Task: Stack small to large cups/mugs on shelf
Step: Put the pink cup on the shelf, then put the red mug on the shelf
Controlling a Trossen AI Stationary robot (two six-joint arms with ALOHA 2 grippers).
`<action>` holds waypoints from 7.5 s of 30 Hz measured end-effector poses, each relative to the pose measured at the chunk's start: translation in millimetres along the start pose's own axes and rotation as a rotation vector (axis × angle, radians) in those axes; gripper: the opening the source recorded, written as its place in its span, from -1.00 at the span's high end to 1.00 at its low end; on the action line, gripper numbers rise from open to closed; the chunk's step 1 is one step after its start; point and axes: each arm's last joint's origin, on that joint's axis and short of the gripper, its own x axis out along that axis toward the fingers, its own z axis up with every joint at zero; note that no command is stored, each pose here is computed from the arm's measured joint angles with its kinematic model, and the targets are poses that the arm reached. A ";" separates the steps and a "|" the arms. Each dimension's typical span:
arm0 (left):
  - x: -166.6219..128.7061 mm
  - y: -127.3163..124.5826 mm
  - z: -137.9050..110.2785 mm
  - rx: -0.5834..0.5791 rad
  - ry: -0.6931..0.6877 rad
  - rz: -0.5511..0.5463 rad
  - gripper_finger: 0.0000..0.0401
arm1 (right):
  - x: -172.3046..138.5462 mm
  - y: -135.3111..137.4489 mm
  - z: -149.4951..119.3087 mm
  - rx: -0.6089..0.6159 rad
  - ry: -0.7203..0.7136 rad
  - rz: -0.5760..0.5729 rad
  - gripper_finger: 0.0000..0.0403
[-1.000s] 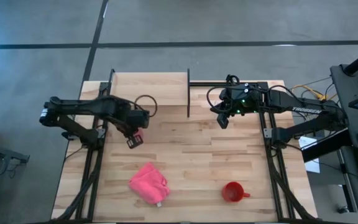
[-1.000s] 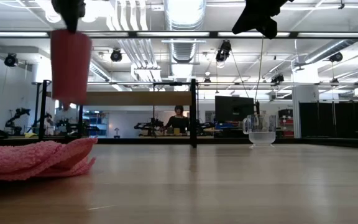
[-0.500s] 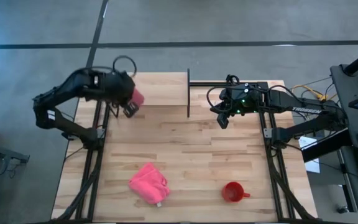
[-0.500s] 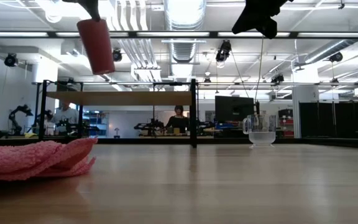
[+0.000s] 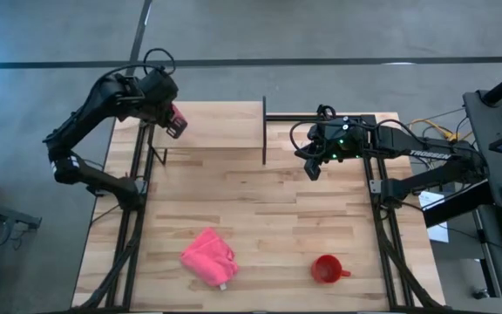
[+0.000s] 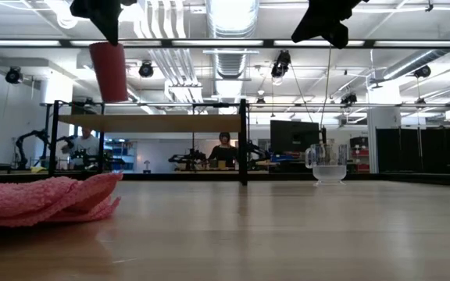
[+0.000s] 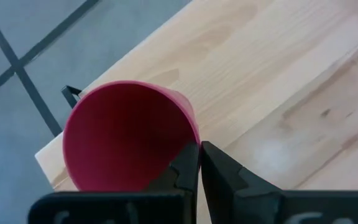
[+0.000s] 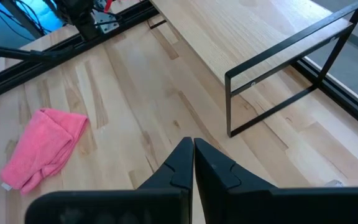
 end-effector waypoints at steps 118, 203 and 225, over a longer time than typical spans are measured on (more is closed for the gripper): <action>24.1 9.0 24.4 0.064 0.095 -0.134 0.55 | 0.0 0.0 0.0 -0.004 0.000 0.000 0.96; -39.2 -142.8 31.4 0.420 -0.405 -0.793 0.55 | -67.3 70.3 -58.1 0.248 0.912 0.278 0.45; -62.8 -140.8 43.1 0.421 -0.652 -0.871 0.55 | -15.0 90.9 -112.3 0.158 0.904 0.355 0.46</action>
